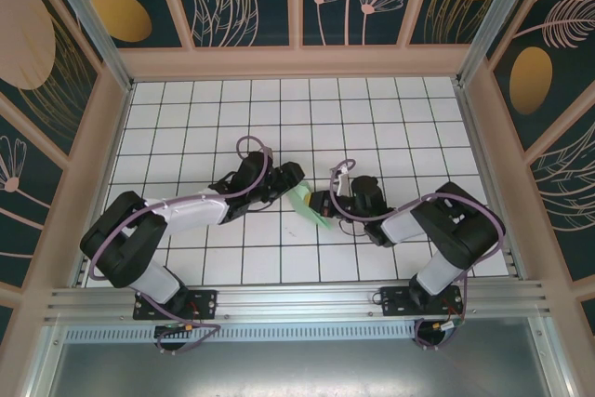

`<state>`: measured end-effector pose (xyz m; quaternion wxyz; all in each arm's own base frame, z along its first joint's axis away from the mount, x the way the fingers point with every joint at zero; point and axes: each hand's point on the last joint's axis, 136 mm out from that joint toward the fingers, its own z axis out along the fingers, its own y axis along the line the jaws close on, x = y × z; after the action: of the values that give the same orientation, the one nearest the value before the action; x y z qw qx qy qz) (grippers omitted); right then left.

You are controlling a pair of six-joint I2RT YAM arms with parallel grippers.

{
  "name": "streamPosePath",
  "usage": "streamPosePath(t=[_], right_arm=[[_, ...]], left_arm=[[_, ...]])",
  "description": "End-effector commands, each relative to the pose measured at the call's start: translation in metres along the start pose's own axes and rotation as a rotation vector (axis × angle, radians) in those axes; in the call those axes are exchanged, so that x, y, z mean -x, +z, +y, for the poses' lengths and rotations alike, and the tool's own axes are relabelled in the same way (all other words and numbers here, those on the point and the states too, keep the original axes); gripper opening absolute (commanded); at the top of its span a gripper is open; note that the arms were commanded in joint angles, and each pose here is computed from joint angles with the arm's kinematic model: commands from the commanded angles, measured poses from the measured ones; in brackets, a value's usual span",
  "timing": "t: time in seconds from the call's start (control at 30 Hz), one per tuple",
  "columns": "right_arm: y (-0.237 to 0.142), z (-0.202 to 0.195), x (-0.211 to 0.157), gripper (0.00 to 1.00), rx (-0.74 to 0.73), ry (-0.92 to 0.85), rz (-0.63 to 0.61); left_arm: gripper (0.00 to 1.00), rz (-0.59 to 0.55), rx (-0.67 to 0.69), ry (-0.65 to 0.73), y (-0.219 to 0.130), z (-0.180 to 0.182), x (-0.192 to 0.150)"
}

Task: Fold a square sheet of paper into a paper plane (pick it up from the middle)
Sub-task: Fold the wing for the fifth time at the center of the table.

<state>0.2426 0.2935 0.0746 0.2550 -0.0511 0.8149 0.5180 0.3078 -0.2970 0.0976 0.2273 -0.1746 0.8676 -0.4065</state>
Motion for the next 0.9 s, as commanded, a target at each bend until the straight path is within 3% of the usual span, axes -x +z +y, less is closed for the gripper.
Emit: streamPosePath(t=[0.0,0.43,0.53,0.77,0.87], right_arm=[[0.005,0.005,-0.006,0.00,0.005,-0.159,0.009],[0.014,0.005,-0.017,0.00,-0.111,-0.435,0.000],[0.014,0.006,-0.017,0.00,-0.124,-0.472,-0.016],[0.015,0.016,-0.019,0.00,-0.134,-0.554,-0.034],[0.013,0.015,-0.017,0.06,-0.162,-0.562,-0.038]], left_arm=[[0.71,0.039,0.029,-0.012,0.006,0.005,-0.004],[0.70,0.096,0.171,0.030,0.008,0.040,-0.016],[0.60,0.112,0.196,0.048,0.009,0.046,-0.019],[0.28,0.105,0.199,0.081,0.011,0.042,-0.014],[0.17,0.098,0.198,0.090,0.012,0.038,-0.011]])
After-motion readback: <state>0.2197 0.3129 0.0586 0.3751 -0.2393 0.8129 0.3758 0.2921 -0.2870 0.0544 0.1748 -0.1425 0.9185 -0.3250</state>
